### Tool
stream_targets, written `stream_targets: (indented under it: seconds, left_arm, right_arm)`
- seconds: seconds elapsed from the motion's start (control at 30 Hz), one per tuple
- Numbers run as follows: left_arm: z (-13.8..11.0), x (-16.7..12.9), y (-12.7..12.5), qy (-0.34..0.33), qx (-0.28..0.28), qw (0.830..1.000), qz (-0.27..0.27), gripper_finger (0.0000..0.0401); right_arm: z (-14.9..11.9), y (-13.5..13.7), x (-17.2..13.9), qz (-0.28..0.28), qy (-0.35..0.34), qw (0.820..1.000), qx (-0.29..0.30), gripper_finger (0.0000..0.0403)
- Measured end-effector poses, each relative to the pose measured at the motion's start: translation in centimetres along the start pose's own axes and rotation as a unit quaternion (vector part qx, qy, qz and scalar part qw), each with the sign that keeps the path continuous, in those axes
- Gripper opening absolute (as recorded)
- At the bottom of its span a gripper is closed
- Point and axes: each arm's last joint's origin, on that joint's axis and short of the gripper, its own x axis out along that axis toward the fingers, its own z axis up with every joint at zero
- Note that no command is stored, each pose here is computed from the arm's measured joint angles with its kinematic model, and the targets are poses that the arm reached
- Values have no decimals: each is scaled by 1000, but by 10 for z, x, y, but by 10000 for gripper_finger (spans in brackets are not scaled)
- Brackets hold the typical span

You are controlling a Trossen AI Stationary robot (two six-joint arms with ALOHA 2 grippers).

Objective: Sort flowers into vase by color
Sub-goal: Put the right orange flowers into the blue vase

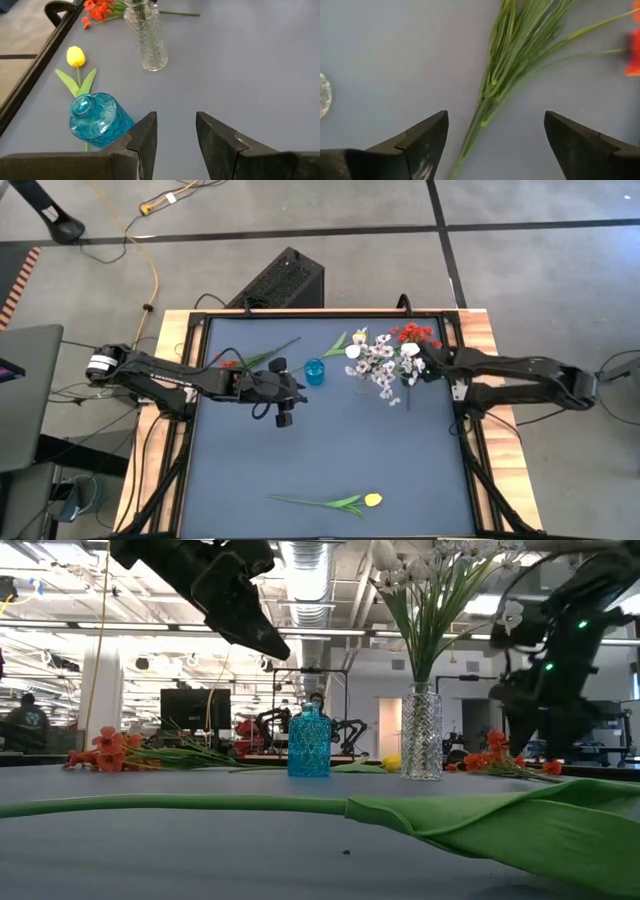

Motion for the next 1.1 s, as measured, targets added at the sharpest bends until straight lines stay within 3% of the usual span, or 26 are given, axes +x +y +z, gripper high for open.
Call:
stream_targets:
  seconds: [0.2, 0.37, 0.47, 0.63, 0.7, 0.93, 1.03, 1.1]
  left_arm:
    - [0, 0, -1, 1, 19, 1000, -11, 125]
    - [-3, 0, -1, 15, 41, 999, -11, 125]
    - [-2, 0, -1, 9, 48, 999, -11, 125]
    - [7, 1, 3, -36, 73, 997, -14, 125]
    - [12, 2, 10, -62, 65, 996, -12, 125]
    - [22, 4, 51, -119, -11, 993, 25, 125]
    - [28, 2, 74, -160, -52, 985, 32, 125]
    - [33, -1, 89, -201, -72, 977, 15, 125]
  right_arm:
    - [15, 2, 26, -3, 9, 1000, 15, 314]
    - [20, -1, 41, -28, 23, 999, 18, 255]
    - [24, -5, 45, -38, 28, 999, 11, 197]
    - [39, -4, 39, -28, 2, 1000, -6, 62]
    - [51, -1, 28, -14, -26, 999, -21, 32]
    - [94, 4, -35, 30, -165, 985, -34, 44]
    - [114, 6, -70, 60, -269, 960, -44, 41]
    - [127, 9, -96, 80, -348, 932, -65, 37]
